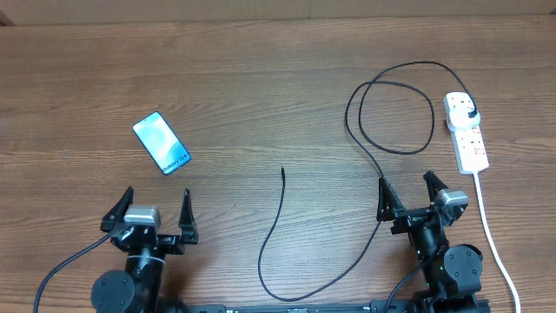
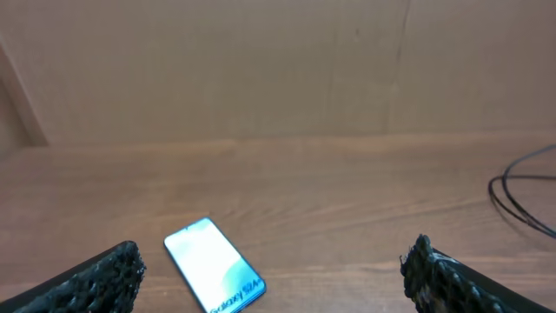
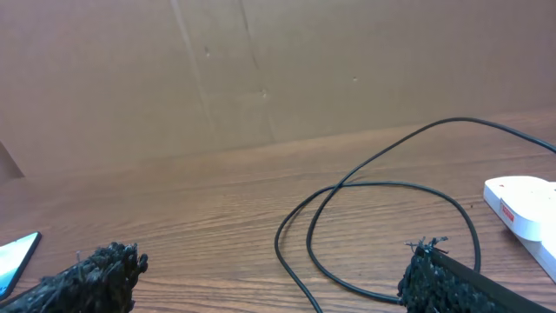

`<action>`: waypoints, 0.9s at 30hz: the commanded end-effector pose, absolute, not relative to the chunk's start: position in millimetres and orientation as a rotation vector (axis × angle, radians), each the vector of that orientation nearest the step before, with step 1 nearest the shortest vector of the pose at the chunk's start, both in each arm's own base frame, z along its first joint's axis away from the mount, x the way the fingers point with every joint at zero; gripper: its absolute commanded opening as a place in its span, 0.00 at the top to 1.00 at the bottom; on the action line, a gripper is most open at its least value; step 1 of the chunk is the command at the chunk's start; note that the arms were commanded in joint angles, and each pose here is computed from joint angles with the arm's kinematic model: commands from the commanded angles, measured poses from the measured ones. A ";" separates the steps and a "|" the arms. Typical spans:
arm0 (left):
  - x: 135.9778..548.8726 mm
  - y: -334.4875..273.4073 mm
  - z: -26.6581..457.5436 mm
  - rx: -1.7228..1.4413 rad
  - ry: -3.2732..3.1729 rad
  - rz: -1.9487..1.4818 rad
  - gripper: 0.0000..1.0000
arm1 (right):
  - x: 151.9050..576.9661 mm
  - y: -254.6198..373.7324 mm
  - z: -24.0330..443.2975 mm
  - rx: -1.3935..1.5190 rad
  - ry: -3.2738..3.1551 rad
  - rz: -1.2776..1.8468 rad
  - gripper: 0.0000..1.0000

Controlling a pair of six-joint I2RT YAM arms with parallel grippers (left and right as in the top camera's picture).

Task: Plug charger to phone and switch on socket
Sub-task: 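Move the left gripper over the Galaxy phone and lower onto it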

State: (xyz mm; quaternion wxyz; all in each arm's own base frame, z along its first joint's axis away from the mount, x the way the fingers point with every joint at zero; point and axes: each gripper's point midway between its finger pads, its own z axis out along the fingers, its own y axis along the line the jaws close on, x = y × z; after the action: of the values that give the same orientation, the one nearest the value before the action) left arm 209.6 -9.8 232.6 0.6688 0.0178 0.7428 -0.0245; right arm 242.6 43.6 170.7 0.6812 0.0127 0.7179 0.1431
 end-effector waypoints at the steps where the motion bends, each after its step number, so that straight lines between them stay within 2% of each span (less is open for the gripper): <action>1: 204.1 -10.8 255.6 0.030 1.669 -0.075 0.01 | 242.8 42.7 169.4 0.037 1.604 0.318 0.00; 9: 216.6 -10.6 272.8 0.022 1.841 -0.082 0.01 | 242.8 42.7 169.4 0.037 1.604 0.318 0.00; 18: 248.5 -9.4 299.7 -0.016 2.117 -0.101 0.01 | 242.8 42.7 169.4 0.037 1.604 0.318 0.00; 27: 266.1 -8.6 297.1 -0.052 2.561 -0.112 0.01 | 242.8 42.7 169.4 0.037 1.604 0.318 0.00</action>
State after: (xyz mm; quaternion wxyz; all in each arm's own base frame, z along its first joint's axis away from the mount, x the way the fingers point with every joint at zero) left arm 255.2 -9.0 288.4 0.3123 -0.0100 0.9492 -0.0380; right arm 242.5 43.5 171.1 0.6819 0.0128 0.7172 0.1431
